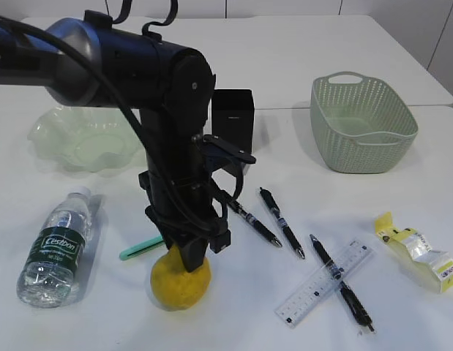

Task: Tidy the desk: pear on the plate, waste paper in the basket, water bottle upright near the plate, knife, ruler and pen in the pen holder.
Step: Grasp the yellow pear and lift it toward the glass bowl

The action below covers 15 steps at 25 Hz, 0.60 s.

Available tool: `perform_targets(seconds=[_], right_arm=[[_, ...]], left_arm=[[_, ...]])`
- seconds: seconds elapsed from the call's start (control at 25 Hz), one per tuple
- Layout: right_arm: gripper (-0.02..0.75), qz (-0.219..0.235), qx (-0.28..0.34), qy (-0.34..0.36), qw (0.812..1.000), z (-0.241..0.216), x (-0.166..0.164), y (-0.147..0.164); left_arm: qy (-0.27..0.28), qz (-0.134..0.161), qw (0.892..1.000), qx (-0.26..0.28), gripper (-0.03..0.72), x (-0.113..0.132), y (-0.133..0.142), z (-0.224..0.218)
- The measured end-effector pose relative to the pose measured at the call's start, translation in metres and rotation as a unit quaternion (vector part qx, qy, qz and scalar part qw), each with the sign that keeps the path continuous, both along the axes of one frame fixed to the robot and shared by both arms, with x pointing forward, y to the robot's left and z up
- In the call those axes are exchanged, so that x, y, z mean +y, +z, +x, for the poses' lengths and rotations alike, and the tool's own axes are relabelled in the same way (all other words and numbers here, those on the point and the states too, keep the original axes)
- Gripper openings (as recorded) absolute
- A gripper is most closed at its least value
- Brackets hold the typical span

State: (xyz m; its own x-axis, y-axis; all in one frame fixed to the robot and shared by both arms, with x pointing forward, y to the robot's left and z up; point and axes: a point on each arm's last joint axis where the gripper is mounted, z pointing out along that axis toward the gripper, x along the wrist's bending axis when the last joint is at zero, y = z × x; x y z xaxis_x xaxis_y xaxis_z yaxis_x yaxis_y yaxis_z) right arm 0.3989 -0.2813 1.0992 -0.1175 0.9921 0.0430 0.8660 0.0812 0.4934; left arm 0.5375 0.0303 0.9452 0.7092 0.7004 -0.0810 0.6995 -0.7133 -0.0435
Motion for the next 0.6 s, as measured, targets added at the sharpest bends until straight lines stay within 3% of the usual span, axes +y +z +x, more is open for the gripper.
perform_targets(seconds=[0.2,0.4,0.6], right_arm=[[0.375,0.000,0.000,0.000,1.000,0.000,0.000,0.000],[0.375,0.000,0.000,0.000,1.000,0.000,0.000,0.000],[0.375,0.000,0.000,0.000,1.000,0.000,0.000,0.000]], left_arm=[[-0.004,-0.013,1.000,-0.027,0.248,0.004,0.024,-0.002],[-0.010,-0.039,0.996,-0.082,0.248,0.012,0.080,-0.007],[0.003,-0.069,0.984,-0.166,0.248,0.025,0.136,0.008]])
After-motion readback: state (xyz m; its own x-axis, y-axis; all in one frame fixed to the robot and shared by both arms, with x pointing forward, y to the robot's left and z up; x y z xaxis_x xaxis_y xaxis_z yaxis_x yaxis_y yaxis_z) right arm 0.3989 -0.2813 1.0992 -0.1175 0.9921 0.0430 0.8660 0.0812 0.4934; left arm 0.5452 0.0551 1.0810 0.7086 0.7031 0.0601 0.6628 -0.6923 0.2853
